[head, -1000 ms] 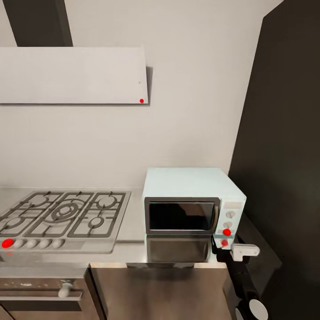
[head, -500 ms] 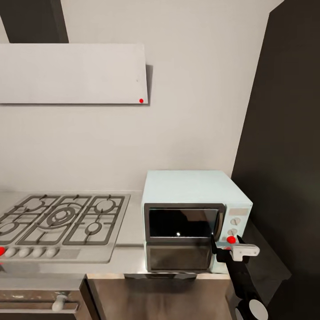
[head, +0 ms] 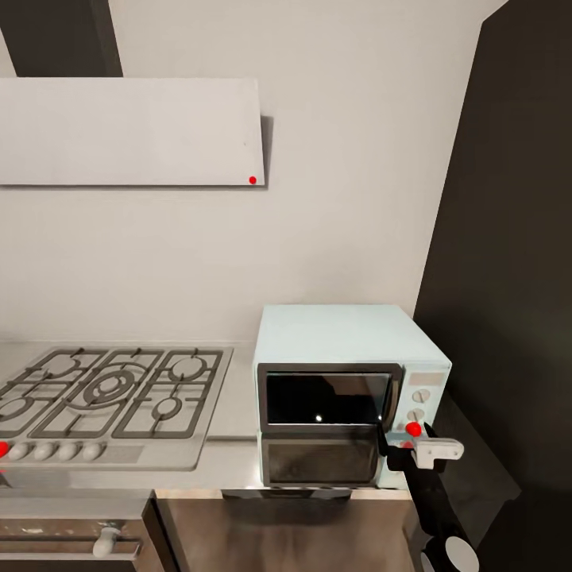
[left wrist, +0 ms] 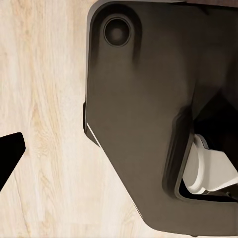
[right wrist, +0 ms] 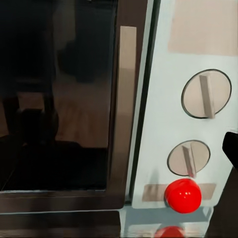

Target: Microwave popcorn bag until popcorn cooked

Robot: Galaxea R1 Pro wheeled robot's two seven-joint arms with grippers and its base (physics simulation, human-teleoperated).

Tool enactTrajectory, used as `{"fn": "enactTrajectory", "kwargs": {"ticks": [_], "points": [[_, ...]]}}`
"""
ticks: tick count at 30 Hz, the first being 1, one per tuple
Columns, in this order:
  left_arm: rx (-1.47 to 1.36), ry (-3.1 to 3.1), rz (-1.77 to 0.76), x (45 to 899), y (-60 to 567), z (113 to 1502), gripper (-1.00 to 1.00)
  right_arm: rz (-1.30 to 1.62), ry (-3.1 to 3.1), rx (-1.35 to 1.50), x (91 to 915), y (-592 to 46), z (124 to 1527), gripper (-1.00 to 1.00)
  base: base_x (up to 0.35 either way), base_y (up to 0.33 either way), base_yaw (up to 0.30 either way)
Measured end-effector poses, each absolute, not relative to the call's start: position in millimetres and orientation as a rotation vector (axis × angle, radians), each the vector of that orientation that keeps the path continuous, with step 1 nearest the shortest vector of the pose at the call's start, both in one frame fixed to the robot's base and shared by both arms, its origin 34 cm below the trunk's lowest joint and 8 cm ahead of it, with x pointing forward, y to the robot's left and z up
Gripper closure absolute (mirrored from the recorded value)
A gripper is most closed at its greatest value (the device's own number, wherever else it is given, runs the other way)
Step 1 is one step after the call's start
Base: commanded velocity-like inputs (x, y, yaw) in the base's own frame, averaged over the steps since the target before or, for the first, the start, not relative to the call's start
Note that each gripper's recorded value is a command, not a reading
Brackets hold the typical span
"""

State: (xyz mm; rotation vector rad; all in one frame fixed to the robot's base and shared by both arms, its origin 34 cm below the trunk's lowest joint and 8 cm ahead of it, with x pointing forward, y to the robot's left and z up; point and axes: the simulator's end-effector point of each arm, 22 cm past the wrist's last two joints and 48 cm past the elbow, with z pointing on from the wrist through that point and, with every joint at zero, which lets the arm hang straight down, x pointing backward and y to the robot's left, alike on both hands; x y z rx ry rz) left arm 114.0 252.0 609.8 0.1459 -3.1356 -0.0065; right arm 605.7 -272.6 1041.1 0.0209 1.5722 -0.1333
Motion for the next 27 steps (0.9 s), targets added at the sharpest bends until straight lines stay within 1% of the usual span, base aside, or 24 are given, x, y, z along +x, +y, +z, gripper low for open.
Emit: {"fn": "enactTrajectory", "kwargs": {"ticks": [10,15,22,27], "points": [[0.148,-3.136,-0.007,114.0,252.0,609.8,-1.0,-0.143,1.607,0.021,603.6,-276.1,1024.2,-1.0,0.005,0.0,0.0],[0.146,-3.136,-0.006,113.9,252.0,609.9,-1.0,-0.143,1.607,0.021,603.3,-276.2,1024.4,-1.0,0.17,0.0,0.0],[0.145,-3.135,-0.006,113.8,252.0,609.9,-1.0,-0.143,1.607,0.021,603.4,-276.1,1024.4,-1.0,0.087,0.0,0.0],[0.146,-3.135,-0.006,114.0,252.0,609.8,-1.0,-0.143,1.607,0.021,603.6,-276.1,1024.3,-1.0,0.017,0.0,0.0]]}}
